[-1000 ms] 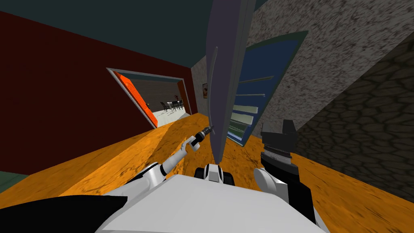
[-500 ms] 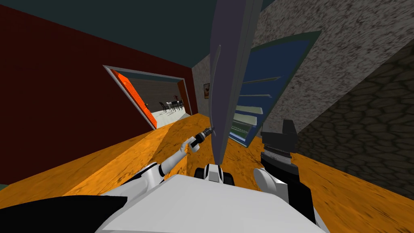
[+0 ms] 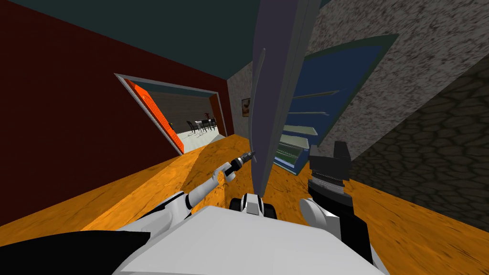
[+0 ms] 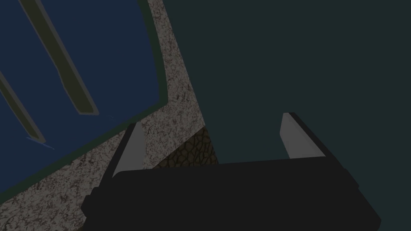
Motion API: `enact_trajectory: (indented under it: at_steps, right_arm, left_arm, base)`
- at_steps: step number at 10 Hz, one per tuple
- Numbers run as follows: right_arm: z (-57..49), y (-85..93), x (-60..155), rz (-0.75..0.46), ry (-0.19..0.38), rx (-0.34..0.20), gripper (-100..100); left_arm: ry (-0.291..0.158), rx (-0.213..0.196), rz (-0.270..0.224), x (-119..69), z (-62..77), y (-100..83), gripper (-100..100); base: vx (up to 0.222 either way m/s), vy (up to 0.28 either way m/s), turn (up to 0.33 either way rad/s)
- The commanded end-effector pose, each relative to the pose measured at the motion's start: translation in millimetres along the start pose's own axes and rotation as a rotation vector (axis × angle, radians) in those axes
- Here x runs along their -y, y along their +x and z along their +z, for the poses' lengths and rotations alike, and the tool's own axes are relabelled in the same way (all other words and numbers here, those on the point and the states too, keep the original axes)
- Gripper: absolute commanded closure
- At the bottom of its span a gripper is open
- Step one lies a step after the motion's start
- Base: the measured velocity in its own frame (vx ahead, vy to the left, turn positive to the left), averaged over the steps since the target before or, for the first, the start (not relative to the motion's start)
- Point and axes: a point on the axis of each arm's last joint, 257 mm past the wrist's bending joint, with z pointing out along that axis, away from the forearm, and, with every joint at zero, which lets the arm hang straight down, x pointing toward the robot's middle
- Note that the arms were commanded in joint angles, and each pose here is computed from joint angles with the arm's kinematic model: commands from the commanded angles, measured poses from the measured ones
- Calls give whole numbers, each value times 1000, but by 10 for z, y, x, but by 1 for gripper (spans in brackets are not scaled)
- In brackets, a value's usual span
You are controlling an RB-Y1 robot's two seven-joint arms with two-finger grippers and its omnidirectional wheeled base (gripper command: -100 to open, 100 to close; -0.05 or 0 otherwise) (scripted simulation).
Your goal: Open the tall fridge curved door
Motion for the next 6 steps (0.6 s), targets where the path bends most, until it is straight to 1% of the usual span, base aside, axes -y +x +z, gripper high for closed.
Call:
enact_trajectory:
  at_steps: [1,2,3,4,5,6]
  right_arm:
    - [0,0,0,0,0,0,0]
    - [0,0,0,0,0,0,0]
    - [0,0,0,0,0,0,0]
    - [0,0,0,0,0,0,0]
    - [0,0,0,0,0,0,0]
    - [0,0,0,0,0,0,0]
  left_arm:
    - [37,1,0,144,12,-46,100]
    - [61,-15,-4,236,-12,8,100]
    - [61,-15,-4,236,-12,8,100]
    - [85,-31,-8,327,-41,64,100]
    - [85,-31,-8,327,-41,64,100]
    - [108,-47,-13,417,-72,121,100]
  base:
    - [91,245,-44]
    - [93,277,-68]
    - [80,238,-35]
    - [91,241,-63]
    - [78,237,-39]
    - [52,282,-100]
